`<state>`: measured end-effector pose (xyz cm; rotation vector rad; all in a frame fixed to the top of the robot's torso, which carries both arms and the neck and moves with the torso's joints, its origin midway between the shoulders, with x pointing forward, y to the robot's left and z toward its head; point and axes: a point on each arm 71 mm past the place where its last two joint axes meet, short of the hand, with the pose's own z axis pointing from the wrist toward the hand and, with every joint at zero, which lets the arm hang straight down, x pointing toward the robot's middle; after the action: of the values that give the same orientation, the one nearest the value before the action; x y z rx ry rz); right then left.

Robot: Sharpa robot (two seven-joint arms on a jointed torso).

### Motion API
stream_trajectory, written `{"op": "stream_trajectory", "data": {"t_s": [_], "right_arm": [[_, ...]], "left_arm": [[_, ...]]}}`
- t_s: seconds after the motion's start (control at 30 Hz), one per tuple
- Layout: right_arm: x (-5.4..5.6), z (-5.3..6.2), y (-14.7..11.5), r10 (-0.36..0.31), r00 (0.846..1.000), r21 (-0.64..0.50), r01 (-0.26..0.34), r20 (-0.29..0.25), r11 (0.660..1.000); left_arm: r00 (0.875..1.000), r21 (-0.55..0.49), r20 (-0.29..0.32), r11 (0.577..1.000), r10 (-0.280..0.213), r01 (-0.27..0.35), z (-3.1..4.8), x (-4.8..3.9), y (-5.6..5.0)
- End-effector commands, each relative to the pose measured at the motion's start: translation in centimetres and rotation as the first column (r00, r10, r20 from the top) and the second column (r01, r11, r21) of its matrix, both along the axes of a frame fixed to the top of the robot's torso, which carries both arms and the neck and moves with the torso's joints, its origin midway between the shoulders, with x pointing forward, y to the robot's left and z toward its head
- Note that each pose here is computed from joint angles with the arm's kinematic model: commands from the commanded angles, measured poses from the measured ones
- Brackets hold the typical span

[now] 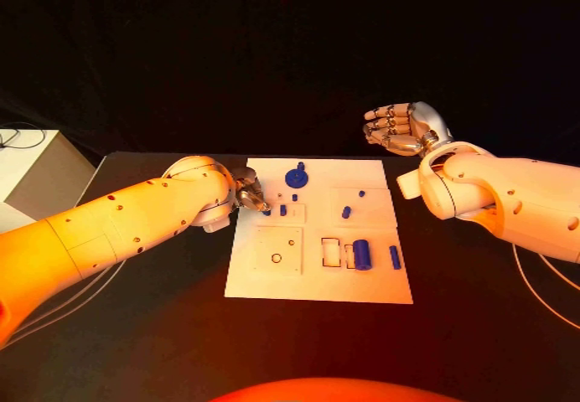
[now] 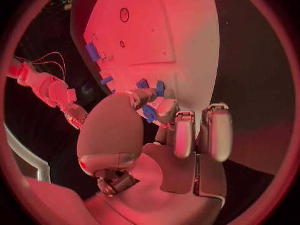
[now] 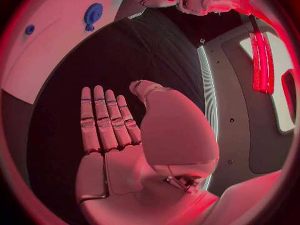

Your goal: Assemble the parts on the task board

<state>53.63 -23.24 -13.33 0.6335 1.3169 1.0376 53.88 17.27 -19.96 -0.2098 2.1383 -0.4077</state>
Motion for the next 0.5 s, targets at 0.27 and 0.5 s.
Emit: {"op": "stream_trajectory", "data": {"t_s": [0.27,0.5], "right_arm": [[-0.04,-0.03,0.19,0.022,1.0,0.0,-0.022,-0.001,1.0],[-0.02,-0.08,0.18,0.023,1.0,-0.001,-0.023,-0.004,1.0]], "left_arm": [[0.999,0.007,-0.031,1.0,-0.018,0.018,-0.85,-0.1,-0.48],[0.998,0.007,-0.054,1.0,-0.026,0.027,-1.1,-0.19,-0.6]]}}
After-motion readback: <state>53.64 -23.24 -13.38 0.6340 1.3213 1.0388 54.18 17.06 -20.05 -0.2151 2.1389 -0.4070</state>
